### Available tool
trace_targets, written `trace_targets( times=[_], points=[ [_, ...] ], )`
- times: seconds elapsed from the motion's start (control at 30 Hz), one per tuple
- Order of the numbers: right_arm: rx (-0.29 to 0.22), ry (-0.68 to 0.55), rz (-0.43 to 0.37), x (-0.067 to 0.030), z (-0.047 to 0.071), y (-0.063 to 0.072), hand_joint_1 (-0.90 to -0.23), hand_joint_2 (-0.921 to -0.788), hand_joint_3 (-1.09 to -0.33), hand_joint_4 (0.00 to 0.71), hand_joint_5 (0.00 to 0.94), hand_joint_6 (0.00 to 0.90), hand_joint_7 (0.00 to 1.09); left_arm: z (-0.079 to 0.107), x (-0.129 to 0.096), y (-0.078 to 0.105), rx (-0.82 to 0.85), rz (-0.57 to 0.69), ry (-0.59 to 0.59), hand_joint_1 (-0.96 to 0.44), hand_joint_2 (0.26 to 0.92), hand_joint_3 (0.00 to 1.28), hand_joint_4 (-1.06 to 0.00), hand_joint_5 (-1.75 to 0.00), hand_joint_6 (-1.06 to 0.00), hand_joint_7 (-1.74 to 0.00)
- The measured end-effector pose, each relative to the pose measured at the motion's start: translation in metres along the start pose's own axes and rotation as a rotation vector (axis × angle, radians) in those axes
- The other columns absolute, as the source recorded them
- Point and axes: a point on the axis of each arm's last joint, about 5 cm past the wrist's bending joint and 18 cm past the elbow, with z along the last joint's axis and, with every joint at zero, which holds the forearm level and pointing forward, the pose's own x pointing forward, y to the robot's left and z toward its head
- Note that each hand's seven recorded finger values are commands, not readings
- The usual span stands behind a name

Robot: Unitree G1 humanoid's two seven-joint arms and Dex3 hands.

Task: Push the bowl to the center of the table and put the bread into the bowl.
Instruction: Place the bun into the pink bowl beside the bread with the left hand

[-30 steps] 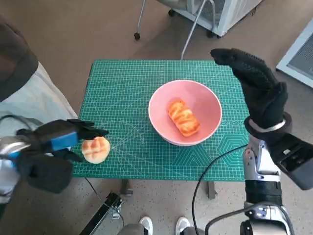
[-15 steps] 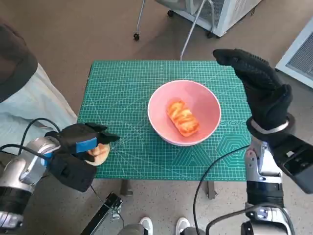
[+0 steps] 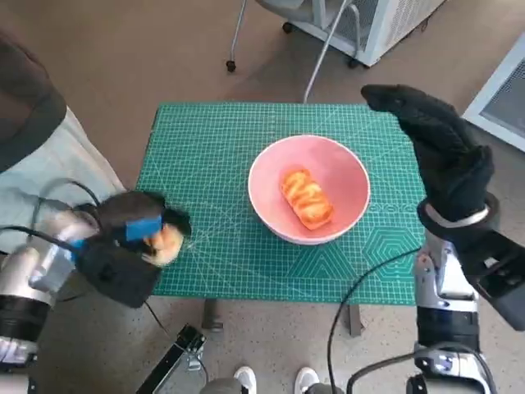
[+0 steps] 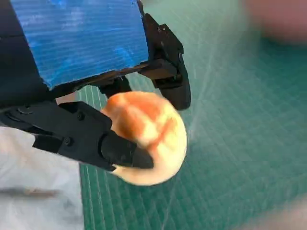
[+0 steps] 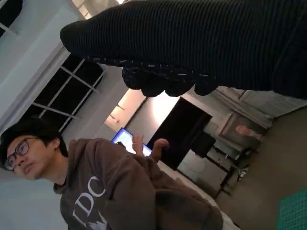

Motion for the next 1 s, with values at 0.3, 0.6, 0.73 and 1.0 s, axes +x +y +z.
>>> trace_targets(
  times=[0.3,0.6,0.73,1.0],
  points=[
    [-0.002,0.001,-0.004,-0.0001,0.000,0.000,-0.651,-0.921,-0.712,0.096,0.230,-0.001,0.69,0.005,-0.020,0.050,0.023,0.296,-0.057,0.00,0.920,0.15,-0.51,-1.39,-0.63,-1.13],
    [-0.007,0.002,-0.003,-0.0003,0.001,-0.001,-0.654,-0.921,-0.712,0.091,0.240,-0.001,0.68,0.014,-0.026,0.076,0.071,0.392,-0.089,0.00,0.921,0.15,-0.51,-1.33,-0.61,-1.21],
    [-0.008,0.003,-0.004,-0.0004,0.001,-0.002,-0.654,-0.921,-0.711,0.089,0.244,-0.001,0.68,0.020,-0.025,0.087,0.102,0.422,-0.107,0.00,0.921,0.16,-0.51,-1.29,-0.60,-1.25],
    [-0.013,0.022,-0.001,-0.0018,-0.002,-0.002,-0.653,-0.921,-0.711,0.087,0.251,-0.001,0.68,0.046,-0.004,0.113,0.143,0.470,-0.201,0.00,0.921,0.13,-0.54,-1.23,-0.63,-1.26]
  ],
)
